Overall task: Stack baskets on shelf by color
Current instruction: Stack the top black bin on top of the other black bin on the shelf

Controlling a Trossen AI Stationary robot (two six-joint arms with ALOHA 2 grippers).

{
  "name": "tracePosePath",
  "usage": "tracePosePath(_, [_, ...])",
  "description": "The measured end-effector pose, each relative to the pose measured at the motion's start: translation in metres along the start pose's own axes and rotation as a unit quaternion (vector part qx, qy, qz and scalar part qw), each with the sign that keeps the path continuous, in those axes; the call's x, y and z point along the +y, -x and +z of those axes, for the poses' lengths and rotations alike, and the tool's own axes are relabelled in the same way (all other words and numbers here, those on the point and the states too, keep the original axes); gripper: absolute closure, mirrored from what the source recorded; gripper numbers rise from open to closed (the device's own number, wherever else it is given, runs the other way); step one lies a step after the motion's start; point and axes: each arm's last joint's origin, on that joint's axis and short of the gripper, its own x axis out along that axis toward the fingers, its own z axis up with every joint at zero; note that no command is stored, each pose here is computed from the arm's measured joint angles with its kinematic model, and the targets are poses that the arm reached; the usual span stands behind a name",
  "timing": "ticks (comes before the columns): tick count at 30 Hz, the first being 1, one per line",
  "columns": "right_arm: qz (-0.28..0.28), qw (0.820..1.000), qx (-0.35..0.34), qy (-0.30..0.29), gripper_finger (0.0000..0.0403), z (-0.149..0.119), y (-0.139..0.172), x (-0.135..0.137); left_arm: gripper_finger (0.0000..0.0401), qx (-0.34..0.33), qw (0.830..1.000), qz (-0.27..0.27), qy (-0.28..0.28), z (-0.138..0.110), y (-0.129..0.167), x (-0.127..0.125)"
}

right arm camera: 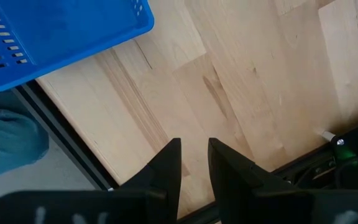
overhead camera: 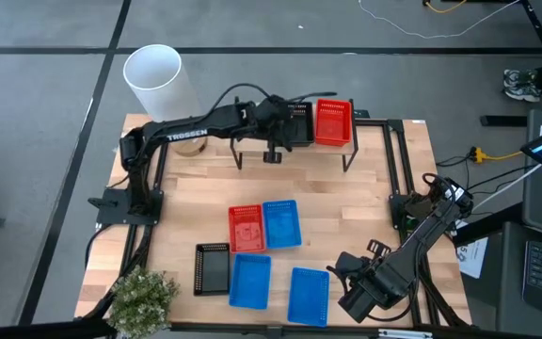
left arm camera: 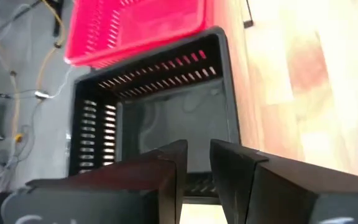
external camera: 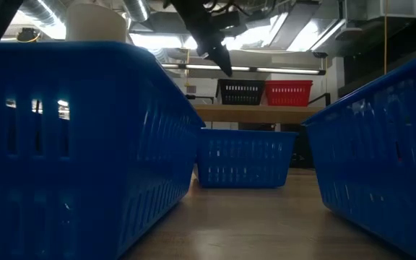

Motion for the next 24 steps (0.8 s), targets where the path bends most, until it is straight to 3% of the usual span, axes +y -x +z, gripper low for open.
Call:
tracePosePath(9, [0.003, 1.000, 0.003, 0.000, 0.0324, 0.000, 0.000, 0.000, 0.0338, 0.055, 0.998, 0.018, -0.010, -0.009, 0.000, 0.001])
tracePosePath(24, [0.003, 1.000, 0.003, 0.001, 0.0324, 0.000, 0.000, 0.000, 0.0338, 0.057, 0.997, 0.047, -0.014, -0.006, 0.002, 0.002])
